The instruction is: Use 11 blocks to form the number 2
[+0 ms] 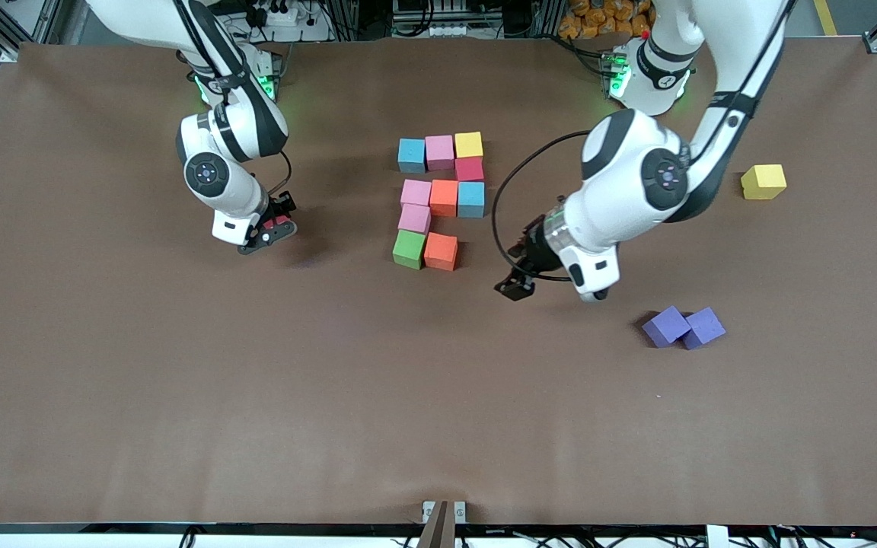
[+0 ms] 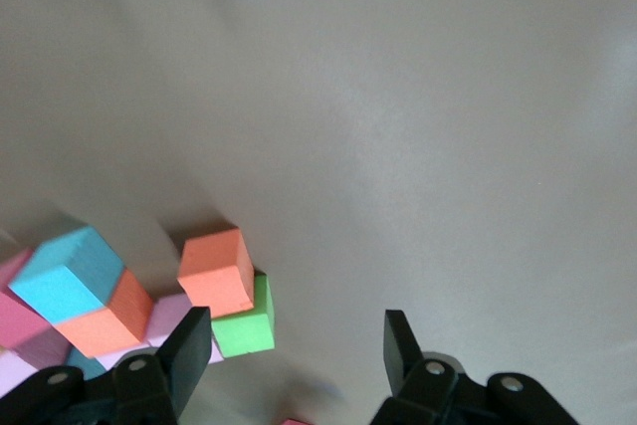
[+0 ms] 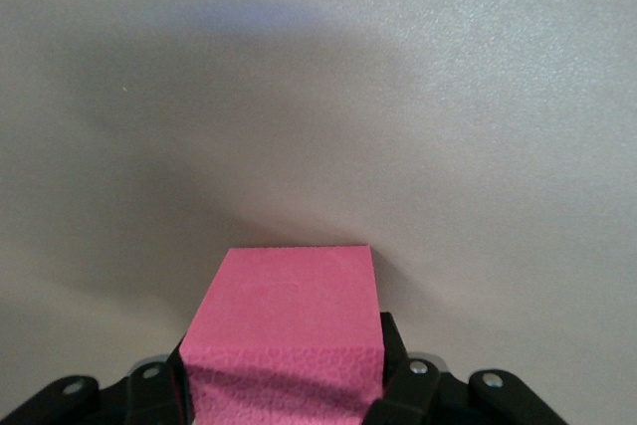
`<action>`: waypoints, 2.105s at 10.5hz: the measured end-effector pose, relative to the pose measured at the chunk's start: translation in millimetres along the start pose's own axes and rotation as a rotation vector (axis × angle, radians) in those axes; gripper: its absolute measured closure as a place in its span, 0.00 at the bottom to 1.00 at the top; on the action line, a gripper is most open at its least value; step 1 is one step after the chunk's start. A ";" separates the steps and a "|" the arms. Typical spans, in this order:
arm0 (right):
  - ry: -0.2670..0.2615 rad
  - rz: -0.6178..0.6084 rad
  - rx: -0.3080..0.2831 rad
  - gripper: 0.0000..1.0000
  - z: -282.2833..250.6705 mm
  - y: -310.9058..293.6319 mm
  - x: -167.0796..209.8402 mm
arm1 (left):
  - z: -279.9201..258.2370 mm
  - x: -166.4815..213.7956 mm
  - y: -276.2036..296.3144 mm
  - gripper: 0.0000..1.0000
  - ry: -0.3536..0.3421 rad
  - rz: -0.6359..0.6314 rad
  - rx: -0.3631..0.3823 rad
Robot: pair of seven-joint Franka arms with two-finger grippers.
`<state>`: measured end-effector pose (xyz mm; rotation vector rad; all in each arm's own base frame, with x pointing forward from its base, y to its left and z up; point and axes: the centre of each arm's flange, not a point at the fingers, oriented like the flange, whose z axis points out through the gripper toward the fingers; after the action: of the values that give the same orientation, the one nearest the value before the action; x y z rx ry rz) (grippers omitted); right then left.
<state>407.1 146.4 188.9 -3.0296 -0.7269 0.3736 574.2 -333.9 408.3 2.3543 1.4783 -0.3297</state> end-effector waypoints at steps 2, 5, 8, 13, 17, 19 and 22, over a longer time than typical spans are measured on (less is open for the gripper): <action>0.000 0.000 0.000 0.29 0.0 0.0 0.0 | -21.0 19.0 -1.2 0.22 0.076 0.120 0.038; 0.002 0.000 0.000 0.34 -0.6 0.1 0.5 | -36.9 22.1 -2.5 0.22 0.178 0.277 0.124; 0.026 -0.042 -0.004 0.40 -10.3 0.9 9.1 | -66.3 43.5 -2.3 0.22 0.185 0.364 0.153; 0.094 -0.151 -0.009 0.40 -115.0 -20.5 75.7 | -100.1 74.1 -7.9 0.22 0.178 0.468 0.194; 0.204 -0.245 0.069 0.40 -167.9 -124.7 138.4 | -134.0 105.2 -16.7 0.22 0.172 0.557 0.219; 0.246 -0.303 0.088 0.40 -175.8 -176.3 162.5 | -145.4 118.5 -21.1 0.22 0.165 0.589 0.233; 0.321 -0.404 0.082 0.40 -189.6 -250.8 201.4 | -170.7 128.4 -26.6 0.21 0.167 0.631 0.239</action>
<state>512.9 470.3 341.7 -2.6734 -1.2159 -0.0867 608.2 -148.7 512.7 2.9411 0.7081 -0.1514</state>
